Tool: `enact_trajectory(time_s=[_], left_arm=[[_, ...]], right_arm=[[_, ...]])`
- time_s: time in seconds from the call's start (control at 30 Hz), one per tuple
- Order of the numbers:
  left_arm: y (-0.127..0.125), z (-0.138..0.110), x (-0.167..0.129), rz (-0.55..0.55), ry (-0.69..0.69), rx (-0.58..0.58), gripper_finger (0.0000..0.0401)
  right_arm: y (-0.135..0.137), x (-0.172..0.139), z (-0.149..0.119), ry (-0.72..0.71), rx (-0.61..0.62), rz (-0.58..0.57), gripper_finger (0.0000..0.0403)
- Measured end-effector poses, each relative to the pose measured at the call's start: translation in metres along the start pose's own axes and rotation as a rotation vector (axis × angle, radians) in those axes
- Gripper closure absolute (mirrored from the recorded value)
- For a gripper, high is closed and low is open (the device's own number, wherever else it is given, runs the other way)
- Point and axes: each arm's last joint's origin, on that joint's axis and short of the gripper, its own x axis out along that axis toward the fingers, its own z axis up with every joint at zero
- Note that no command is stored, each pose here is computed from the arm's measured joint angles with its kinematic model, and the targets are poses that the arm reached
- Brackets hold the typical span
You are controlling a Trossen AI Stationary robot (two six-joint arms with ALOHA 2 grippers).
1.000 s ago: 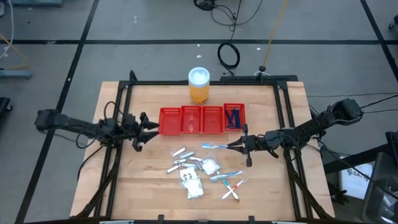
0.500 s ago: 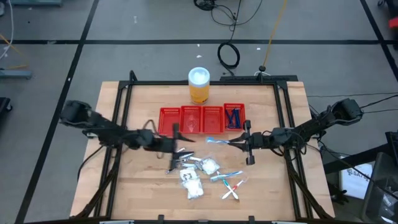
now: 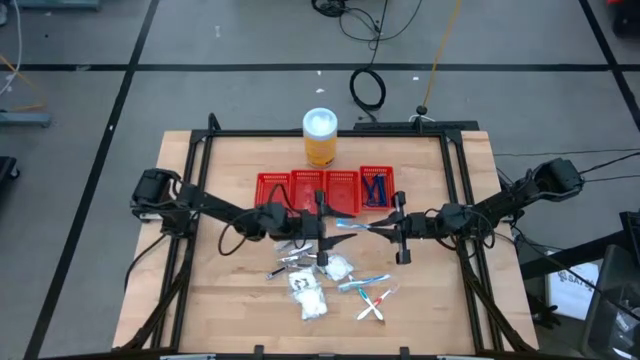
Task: Pick & Place Travel size toiletries
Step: Put the blue toothbrush in the left red basket
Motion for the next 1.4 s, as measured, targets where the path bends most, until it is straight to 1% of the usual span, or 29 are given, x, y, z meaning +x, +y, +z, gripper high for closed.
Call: enact_trajectory(time_s=[0.13,0.33,0.47,0.57,0.63,0.73,0.77,0.8,0.87,0.97,1.1,1.2,1.23,1.33,1.4], left_arm=[[0.002,0.0,0.001,0.005,0.0,-0.005,0.0215],[0.01,-0.001,0.002,0.029,0.002,-0.072,0.0215],[0.012,-0.002,0.002,0.035,0.003,-0.069,0.0224],[0.012,-0.002,0.002,0.032,0.004,-0.053,0.0263],[0.012,-0.002,0.002,0.03,0.007,-0.038,0.0304],[0.011,-0.004,0.002,0.03,0.029,-0.012,0.0377],[0.012,-0.005,0.002,0.042,0.04,-0.01,0.0387],[0.013,-0.004,0.002,0.06,0.055,-0.015,0.0388],[0.014,-0.003,0.0,0.105,0.092,-0.024,0.0386],[0.02,0.008,-0.006,0.17,0.175,-0.016,0.0394],[0.029,0.027,-0.02,0.302,0.286,-0.049,0.0391],[0.035,0.041,-0.036,0.457,0.394,-0.039,0.0395],[0.038,0.043,-0.043,0.527,0.444,-0.038,0.0396],[0.045,0.043,-0.065,0.713,0.576,-0.073,0.0391],[0.049,0.042,-0.08,0.791,0.644,-0.123,0.0394]], right_arm=[[0.0,0.0,-0.001,0.013,-0.004,0.001,0.039],[0.0,0.0,-0.002,0.024,-0.003,0.002,0.039],[0.0,0.0,-0.003,0.034,0.005,0.0,0.039],[0.0,0.0,-0.004,0.038,0.004,-0.001,0.039],[0.0,0.0,-0.004,0.039,0.0,-0.004,0.0387],[0.0,0.0,-0.005,0.057,0.002,-0.033,0.0372],[-0.001,0.0,-0.007,0.073,0.006,-0.048,0.0364],[-0.001,0.0,-0.009,0.093,0.003,-0.054,0.0353],[0.0,-0.001,-0.012,0.134,-0.007,-0.064,0.0328],[0.001,-0.002,-0.019,0.196,-0.021,-0.053,0.0285],[0.001,-0.002,-0.02,0.215,0.009,-0.056,0.0237],[0.001,-0.002,-0.021,0.219,0.023,-0.057,0.0214],[0.001,-0.002,-0.021,0.219,0.023,-0.057,0.0209],[0.001,-0.003,-0.021,0.224,0.023,-0.058,0.0201],[0.001,-0.003,-0.021,0.224,0.024,-0.058,0.02]])
